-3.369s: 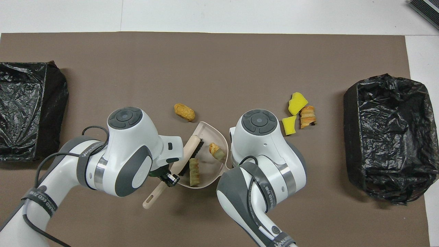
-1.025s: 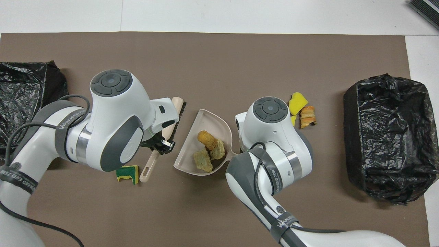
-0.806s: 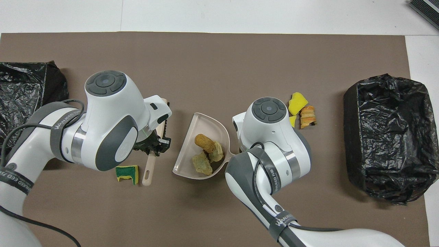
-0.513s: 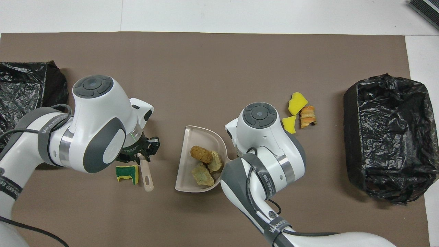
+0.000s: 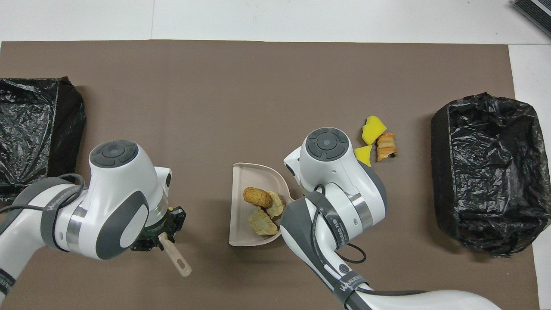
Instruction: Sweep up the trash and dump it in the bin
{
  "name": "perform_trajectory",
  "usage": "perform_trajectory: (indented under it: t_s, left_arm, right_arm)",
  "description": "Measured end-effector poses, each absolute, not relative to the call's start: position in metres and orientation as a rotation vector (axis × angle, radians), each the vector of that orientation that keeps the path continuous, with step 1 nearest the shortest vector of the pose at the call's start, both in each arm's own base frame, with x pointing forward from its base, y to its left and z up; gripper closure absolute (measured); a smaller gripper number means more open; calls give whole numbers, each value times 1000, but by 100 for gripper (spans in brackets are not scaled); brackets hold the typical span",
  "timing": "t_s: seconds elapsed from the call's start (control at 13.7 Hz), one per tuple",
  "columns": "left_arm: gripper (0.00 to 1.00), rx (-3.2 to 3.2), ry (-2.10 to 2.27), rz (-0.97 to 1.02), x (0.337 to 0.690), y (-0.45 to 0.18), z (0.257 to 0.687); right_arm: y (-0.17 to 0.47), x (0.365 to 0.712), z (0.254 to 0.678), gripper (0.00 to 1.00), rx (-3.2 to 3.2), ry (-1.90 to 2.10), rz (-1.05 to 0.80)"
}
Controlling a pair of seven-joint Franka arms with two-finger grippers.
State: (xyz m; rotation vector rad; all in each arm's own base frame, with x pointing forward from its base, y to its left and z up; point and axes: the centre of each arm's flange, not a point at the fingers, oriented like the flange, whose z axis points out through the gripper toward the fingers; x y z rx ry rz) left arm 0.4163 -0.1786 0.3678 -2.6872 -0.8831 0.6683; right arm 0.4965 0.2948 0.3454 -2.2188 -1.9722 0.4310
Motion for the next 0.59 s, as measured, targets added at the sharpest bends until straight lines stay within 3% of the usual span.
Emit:
perform_trajectory:
  t_s: [0.37,0.59]
  left_arm:
    - [74,-2764,-781,623,364,-160,340]
    - [74,-2876,-682,547,364,-176,332]
  right_arm:
    - [295,496,345,68,-2207,-1984,431]
    - [295,496,345,68,-2207,-1985,431]
